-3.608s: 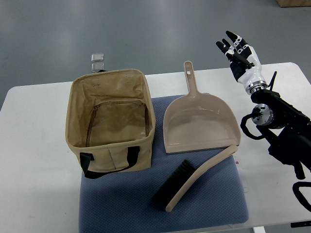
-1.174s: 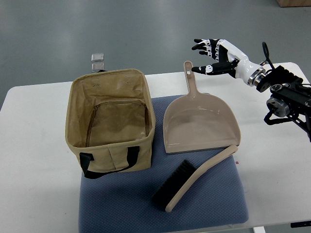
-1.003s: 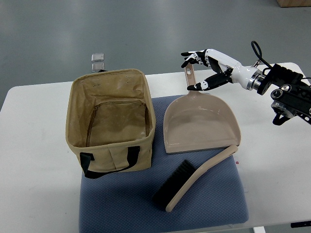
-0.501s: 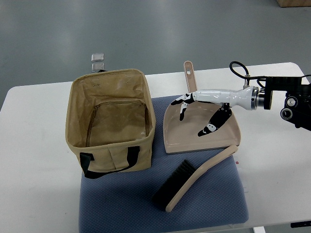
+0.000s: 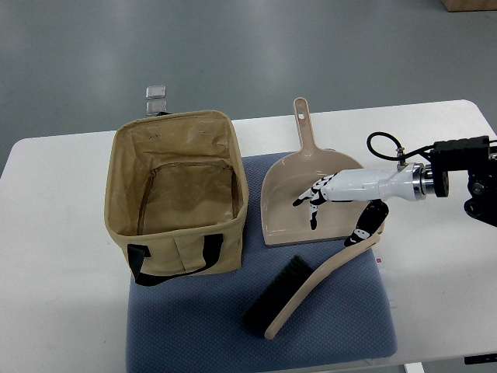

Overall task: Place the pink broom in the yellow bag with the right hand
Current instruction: 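Lower the right hand onto the beige brush handle and close fingers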

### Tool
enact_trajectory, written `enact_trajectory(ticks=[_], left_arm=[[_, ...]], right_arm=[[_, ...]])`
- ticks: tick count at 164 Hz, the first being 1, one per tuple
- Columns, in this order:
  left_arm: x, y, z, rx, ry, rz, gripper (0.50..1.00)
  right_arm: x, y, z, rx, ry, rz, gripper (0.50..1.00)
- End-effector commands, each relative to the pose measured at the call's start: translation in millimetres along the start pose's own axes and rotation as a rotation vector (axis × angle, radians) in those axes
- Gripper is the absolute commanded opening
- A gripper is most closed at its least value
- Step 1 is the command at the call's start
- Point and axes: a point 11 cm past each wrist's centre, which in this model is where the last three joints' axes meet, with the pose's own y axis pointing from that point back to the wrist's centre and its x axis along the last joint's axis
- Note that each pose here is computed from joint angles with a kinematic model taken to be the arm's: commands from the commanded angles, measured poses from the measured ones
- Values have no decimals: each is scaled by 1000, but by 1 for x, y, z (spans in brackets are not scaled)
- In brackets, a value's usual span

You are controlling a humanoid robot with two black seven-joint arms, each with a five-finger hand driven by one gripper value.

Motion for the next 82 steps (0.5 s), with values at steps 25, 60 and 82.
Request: enact_trajectory(ticks=[25, 60, 82], left_arm=[[0, 0, 0, 0, 0, -1, 1000], [0, 0, 0, 0, 0, -1, 1000], [0, 0, 0, 0, 0, -1, 1000]], right_arm=[[-30, -3, -3, 5, -12, -16, 930], [-33, -8, 1, -29, 1, 13, 928], [-41, -11, 0, -25, 13, 3, 928]])
